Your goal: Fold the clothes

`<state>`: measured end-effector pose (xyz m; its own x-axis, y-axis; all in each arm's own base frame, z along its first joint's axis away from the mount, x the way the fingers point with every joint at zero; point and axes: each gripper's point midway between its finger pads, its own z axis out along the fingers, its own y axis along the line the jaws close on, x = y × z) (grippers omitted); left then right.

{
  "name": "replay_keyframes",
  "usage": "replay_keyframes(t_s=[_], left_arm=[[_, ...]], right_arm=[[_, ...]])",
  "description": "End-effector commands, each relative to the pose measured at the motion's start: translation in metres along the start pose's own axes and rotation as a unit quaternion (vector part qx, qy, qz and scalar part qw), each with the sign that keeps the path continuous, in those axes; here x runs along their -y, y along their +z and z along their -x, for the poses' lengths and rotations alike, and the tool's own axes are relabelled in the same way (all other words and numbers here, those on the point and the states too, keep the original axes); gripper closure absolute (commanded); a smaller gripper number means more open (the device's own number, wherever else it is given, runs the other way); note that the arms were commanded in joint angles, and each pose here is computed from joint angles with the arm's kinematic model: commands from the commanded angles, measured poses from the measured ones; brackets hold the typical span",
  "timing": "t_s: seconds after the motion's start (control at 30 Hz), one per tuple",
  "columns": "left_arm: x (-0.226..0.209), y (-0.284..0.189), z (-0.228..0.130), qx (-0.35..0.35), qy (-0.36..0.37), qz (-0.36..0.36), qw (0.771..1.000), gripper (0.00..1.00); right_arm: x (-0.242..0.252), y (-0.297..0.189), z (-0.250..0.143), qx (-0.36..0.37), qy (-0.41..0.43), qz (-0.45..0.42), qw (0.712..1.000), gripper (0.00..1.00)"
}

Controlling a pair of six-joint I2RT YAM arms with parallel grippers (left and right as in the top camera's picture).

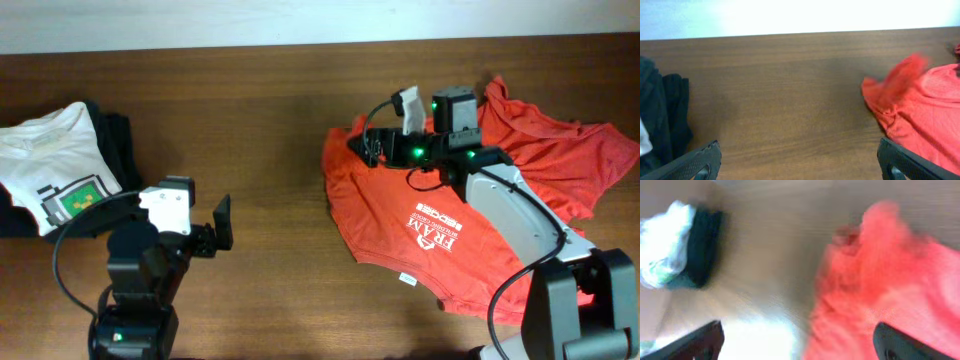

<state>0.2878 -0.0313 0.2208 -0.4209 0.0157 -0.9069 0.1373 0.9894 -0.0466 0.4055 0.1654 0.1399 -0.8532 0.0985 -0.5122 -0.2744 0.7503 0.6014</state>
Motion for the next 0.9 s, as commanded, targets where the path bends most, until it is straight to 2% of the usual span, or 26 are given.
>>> replay_keyframes(t_s=[0.0,0.1,0.17,0.3,0.4,0.47,0.63,0.77,0.87], left_arm=[[0.012,-0.002,0.016,0.025,-0.001,-0.033,0.999,0.01],[0.027,-0.002,0.023,0.037,0.001,-0.078,0.996,0.01],[0.037,0.006,0.013,0.007,-0.056,-0.111,0.992,0.01],[0.069,0.035,-0.027,-0.089,-0.076,-0.193,0.974,0.01],[0.102,0.062,-0.069,-0.177,-0.098,-0.226,0.953,0.01],[0.138,0.079,-0.104,-0.239,-0.109,-0.254,0.931,0.01],[0.19,0.104,-0.167,-0.307,-0.096,-0.288,0.902,0.01],[0.221,0.119,-0.188,-0.303,-0.098,-0.298,0.9,0.01],[0.232,0.13,-0.193,-0.275,-0.077,-0.28,0.917,0.01]], right_arm=[[0.07,-0.049,0.003,0.008,0.035,-0.207,0.978,0.01],[0.102,-0.128,-0.017,-0.001,0.087,-0.336,0.938,0.01],[0.105,-0.165,-0.03,0.002,0.123,-0.35,0.929,0.01],[0.109,-0.206,-0.062,-0.016,0.182,-0.371,0.911,0.01],[0.113,-0.218,-0.08,-0.038,0.214,-0.38,0.899,0.01],[0.112,-0.219,-0.085,-0.048,0.218,-0.38,0.897,0.01],[0.111,-0.219,-0.089,-0.055,0.222,-0.38,0.896,0.01],[0.11,-0.219,-0.091,-0.059,0.224,-0.38,0.895,0.01],[0.11,-0.22,-0.092,-0.061,0.224,-0.38,0.895,0.01]])
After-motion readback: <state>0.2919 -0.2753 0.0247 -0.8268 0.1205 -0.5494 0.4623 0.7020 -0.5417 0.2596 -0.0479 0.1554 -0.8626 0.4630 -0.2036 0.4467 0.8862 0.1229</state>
